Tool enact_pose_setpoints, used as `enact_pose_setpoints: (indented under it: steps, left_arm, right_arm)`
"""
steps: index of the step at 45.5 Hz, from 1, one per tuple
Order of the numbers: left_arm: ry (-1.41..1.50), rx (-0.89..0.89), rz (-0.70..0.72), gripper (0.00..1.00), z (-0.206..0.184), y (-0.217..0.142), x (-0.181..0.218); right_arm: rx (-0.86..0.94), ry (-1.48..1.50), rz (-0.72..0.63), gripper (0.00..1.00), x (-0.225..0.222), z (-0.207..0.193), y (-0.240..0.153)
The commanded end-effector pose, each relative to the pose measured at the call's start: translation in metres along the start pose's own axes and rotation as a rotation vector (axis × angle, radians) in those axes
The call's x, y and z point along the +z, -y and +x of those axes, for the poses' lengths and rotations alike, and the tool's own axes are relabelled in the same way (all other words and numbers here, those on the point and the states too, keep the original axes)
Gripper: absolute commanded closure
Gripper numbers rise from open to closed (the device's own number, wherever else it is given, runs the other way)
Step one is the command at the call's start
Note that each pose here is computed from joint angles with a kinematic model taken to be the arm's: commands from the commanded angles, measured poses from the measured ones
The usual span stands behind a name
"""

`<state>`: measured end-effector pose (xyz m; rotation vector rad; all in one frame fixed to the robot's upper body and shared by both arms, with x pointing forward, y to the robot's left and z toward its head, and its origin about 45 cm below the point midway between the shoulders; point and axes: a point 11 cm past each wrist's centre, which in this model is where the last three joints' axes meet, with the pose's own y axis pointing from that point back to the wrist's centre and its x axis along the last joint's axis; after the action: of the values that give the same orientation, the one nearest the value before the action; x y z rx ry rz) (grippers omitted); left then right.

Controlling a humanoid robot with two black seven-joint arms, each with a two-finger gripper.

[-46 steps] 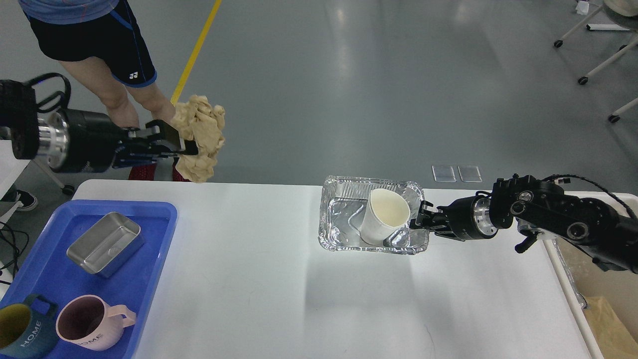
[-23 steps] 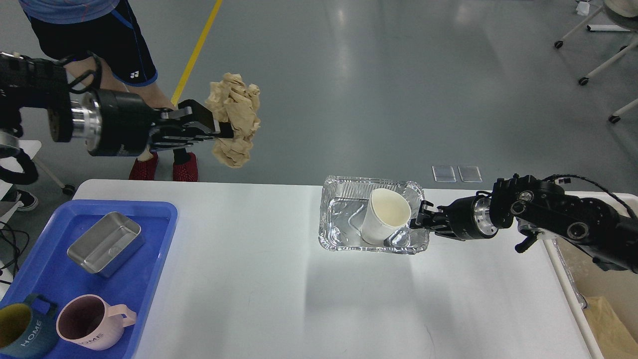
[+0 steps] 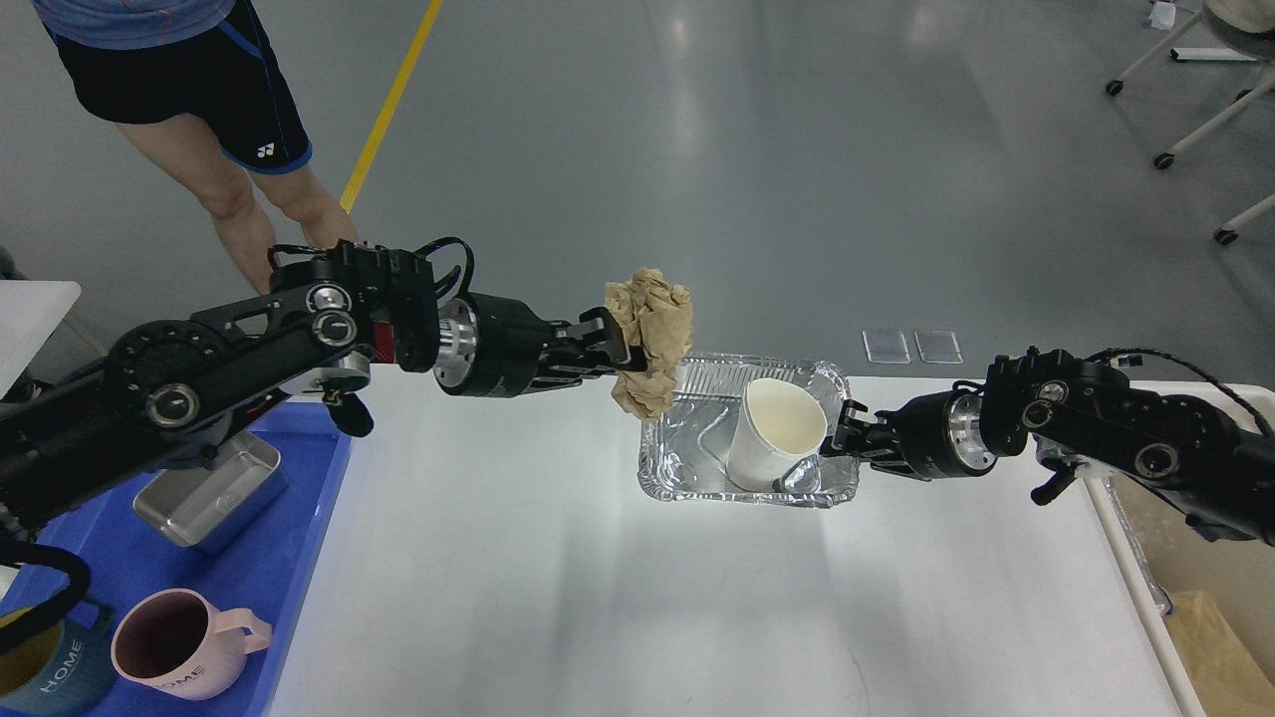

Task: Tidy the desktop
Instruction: 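Lift the brown paper and carry it over the foil tray, then drop the brown paper into the foil tray and open the left gripper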

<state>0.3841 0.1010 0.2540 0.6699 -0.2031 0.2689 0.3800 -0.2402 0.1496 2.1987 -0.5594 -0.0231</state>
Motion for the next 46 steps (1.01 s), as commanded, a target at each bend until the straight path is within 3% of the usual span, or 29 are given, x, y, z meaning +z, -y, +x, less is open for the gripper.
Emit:
enact_pose_setpoints:
  steps: [1,12,17,29,30,38,43,46]
  left_arm:
    - [0.001,-0.025,0.011,0.94,-0.011,0.024,-0.001]
    - [-0.025,-0.014,0.049,0.87,-0.014,0.039,-0.014]
    - [-0.043,-0.005,0.066,0.65,-0.012,0.042,-0.021]
    - [-0.072,-0.021,0.070,0.39,-0.021,0.056,-0.025]
    - [-0.074,-0.018,0.065,0.30,-0.022,0.058,-0.023]
    - [-0.087,-0.021,0.053,0.19,-0.024,0.060,-0.019]
    - [-0.089,-0.006,0.035,0.04,-0.017,0.057,-0.012]
    - [-0.092,0.009,0.025,0.03,-0.011,0.053,-0.009]
  right_arm:
    - [0.003,0.000,0.000,1.00,0.000,0.001,-0.001]
    - [0.011,0.004,-0.004,1.00,0.003,0.004,-0.005]
    - [0.011,0.004,-0.004,1.00,0.003,0.004,-0.005]
    - [0.010,0.003,-0.005,1.00,0.003,0.003,-0.004]
    - [0.011,0.004,-0.006,1.00,0.004,0.004,-0.005]
    - [0.012,0.004,-0.007,1.00,0.004,0.004,-0.005]
    - [0.011,0.004,-0.006,1.00,0.004,0.004,-0.005]
    - [0.011,0.004,-0.006,1.00,0.004,0.004,-0.005]
